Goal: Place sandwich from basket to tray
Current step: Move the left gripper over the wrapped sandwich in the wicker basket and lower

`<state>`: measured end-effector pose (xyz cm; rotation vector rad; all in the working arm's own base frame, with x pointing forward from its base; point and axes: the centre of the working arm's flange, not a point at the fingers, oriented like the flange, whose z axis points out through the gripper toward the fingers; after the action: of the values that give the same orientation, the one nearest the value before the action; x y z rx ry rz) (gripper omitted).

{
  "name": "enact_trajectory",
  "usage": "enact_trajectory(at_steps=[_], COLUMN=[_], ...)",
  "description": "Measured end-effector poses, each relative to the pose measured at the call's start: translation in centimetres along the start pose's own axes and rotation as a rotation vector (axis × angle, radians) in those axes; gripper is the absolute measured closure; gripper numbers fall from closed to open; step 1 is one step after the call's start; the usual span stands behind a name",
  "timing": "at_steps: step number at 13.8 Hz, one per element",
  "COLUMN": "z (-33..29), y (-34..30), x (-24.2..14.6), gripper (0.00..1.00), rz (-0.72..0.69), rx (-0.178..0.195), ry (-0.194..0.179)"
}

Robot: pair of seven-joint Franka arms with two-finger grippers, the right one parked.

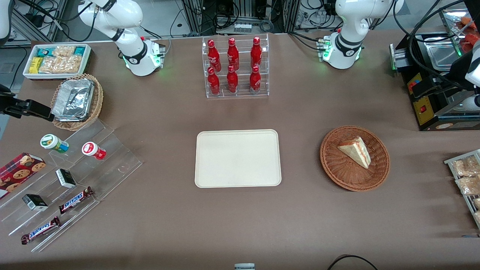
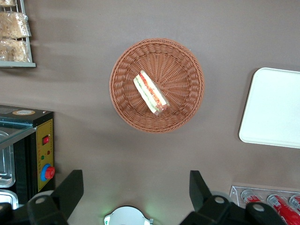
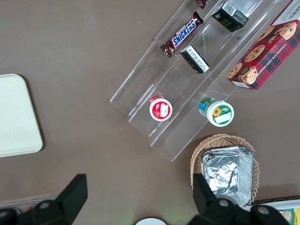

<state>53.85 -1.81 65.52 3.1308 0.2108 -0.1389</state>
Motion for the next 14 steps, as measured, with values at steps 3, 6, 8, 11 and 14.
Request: enact_trajectory(at_steps=[3,6,8,11,14], z=[0.2,2.9,6.9,12.8,17.5], y=[0.0,0.0,-0.1,0.1,1.8], x=[0.1,1.2,2.4,3.8,4.0], gripper=[0.00,0.00,0.00,0.00,0.00], rz=[0.000,-0.004,-0.018,-0.125,-0.275], rx=[0.002,0.012,0.022,0.030,0.064], ry=[-0.002,-0.026,-0.040,-0.015,0.036])
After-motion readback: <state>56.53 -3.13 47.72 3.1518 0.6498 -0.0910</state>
